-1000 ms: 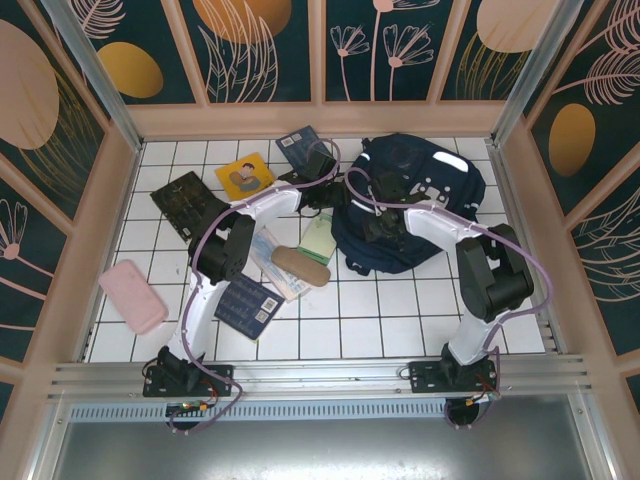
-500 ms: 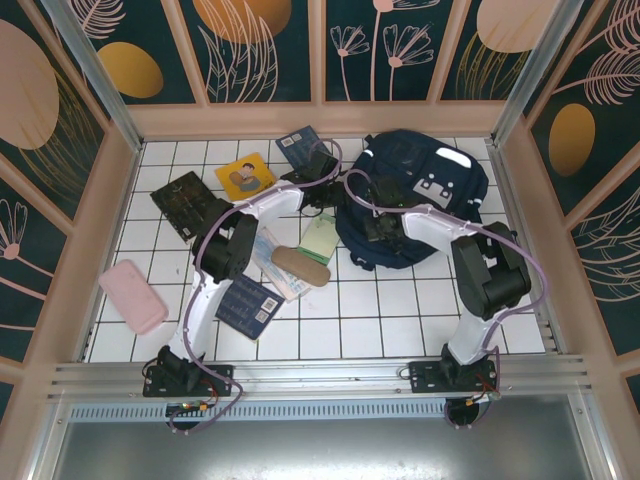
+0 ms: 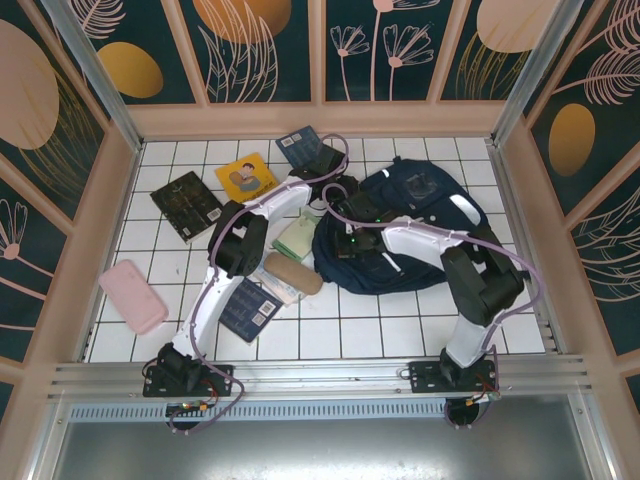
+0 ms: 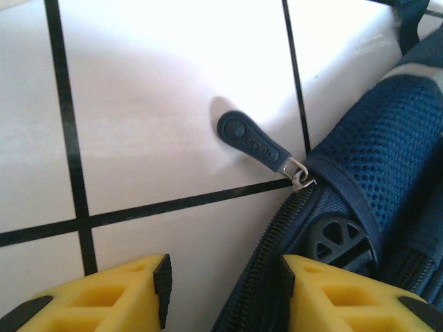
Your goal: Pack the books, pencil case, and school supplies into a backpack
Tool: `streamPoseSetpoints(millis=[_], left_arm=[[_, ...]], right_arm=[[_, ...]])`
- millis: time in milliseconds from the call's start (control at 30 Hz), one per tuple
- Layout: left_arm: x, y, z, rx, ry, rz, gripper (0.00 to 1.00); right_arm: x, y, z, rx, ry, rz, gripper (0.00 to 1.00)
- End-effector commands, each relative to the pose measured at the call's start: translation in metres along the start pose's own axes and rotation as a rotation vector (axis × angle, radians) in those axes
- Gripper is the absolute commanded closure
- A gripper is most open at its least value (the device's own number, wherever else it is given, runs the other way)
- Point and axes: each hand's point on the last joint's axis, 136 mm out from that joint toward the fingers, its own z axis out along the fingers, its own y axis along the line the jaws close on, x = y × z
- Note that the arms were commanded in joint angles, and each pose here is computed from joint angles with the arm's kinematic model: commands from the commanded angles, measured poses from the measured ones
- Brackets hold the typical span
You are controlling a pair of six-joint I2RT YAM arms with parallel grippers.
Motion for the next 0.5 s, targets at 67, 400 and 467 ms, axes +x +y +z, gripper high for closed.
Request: streamPoseSetpoints(millis=[67,400,467], left_arm=[[-0.007,-0.005,-0.008,-0.004,-0.008,0.046,0.50],[-0.073,-0.025,-0.099,0.023,-0.169,0.035,0.38],[-0.081,-0.023,-0.118,0.008,-0.200,0.029,0.38]], right_arm=[[0.005,-0.036,0.018,0.072,0.073,0.097,1.00],[-0.033,-0.063,0.006,0.055,0.008,0.116,0.98],[-0.042,-0.058,0.000,0.048,-0.020,0.116,0.92]])
